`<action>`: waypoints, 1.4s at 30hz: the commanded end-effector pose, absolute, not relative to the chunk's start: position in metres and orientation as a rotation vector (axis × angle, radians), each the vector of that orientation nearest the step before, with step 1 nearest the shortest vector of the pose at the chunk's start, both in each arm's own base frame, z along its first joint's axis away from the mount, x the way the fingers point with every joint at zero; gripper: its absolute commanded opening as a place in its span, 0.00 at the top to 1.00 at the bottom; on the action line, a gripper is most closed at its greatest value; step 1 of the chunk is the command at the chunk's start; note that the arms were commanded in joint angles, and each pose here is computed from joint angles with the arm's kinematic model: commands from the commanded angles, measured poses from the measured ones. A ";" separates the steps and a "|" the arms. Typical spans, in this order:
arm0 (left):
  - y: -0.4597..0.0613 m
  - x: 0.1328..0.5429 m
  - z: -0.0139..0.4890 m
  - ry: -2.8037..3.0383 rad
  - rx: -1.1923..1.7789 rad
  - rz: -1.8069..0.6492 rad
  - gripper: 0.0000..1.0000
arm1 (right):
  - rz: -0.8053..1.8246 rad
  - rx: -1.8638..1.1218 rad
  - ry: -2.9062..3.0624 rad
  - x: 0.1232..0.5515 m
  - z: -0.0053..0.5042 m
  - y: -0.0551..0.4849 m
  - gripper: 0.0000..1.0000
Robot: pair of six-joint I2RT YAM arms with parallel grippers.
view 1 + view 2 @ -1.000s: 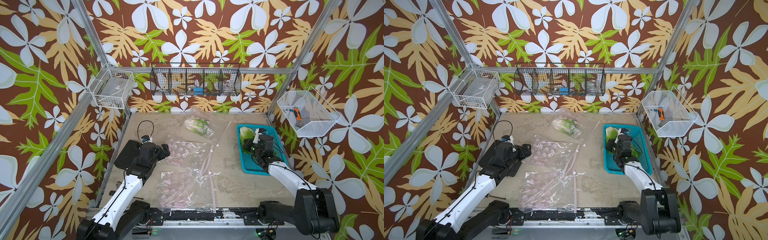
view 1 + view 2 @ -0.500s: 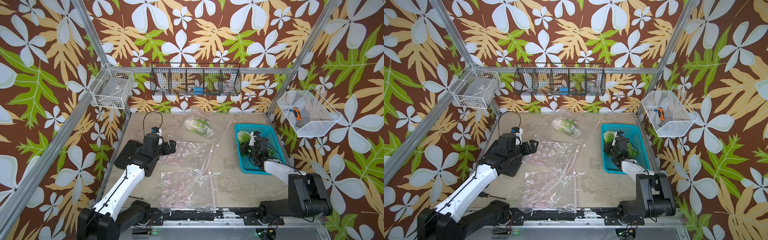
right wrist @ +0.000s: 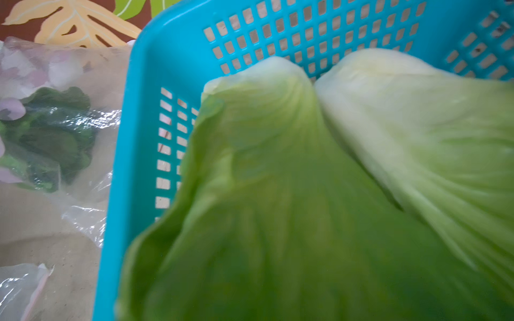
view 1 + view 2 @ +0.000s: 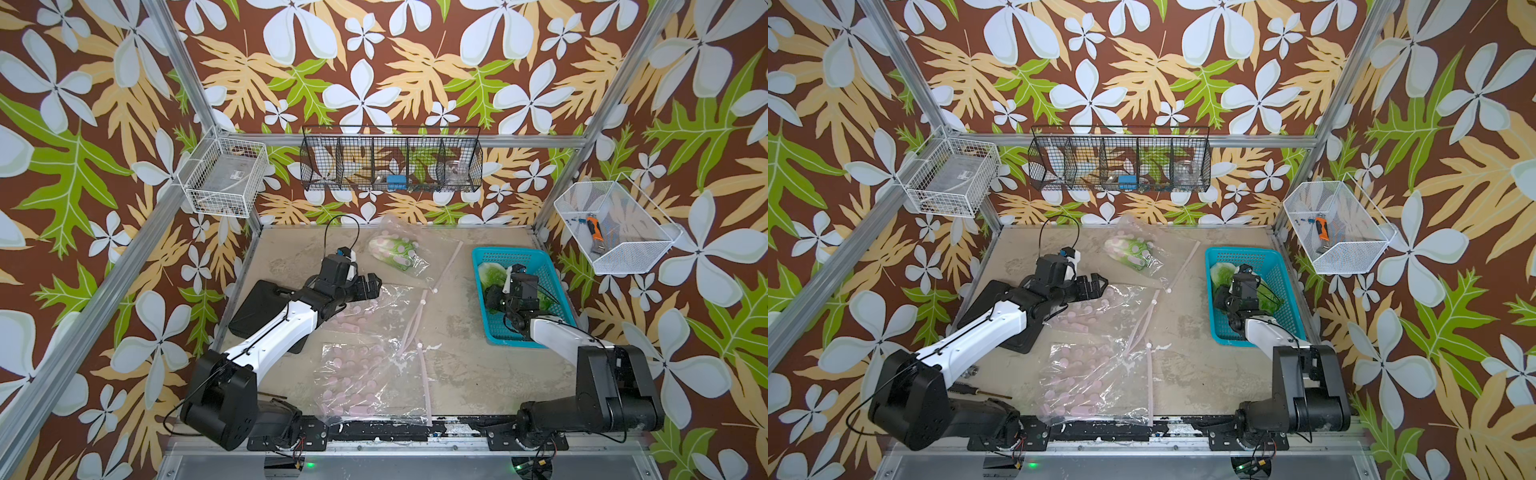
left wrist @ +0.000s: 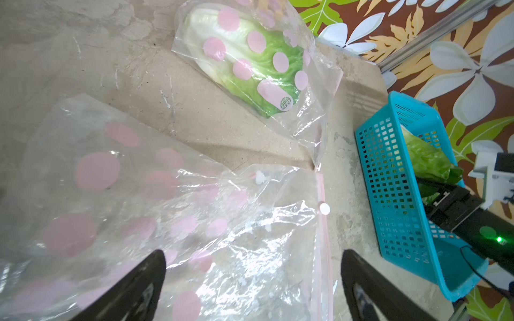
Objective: Open the zip-top bag and take out the chinese cabbages
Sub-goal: Place the Chinese cabbage in the basket, then adjust the zipper food storage bag at the center of the board.
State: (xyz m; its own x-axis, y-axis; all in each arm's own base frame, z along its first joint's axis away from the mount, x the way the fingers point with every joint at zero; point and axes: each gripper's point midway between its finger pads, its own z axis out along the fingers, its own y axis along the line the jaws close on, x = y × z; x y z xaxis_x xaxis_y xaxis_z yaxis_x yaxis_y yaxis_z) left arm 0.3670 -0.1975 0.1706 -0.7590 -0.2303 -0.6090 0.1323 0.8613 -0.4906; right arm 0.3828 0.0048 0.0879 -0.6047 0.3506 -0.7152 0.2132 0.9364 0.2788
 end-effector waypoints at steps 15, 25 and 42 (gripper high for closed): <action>-0.315 0.437 0.149 2.241 -0.289 -1.102 0.00 | 0.366 0.250 2.251 0.342 0.133 0.038 0.04; -0.396 0.451 0.115 2.256 -0.346 -1.348 0.00 | 0.439 0.145 2.133 0.324 0.200 0.051 0.16; -0.436 0.501 0.040 2.330 -0.470 -1.271 0.13 | 0.516 0.066 2.080 0.315 0.224 0.065 0.25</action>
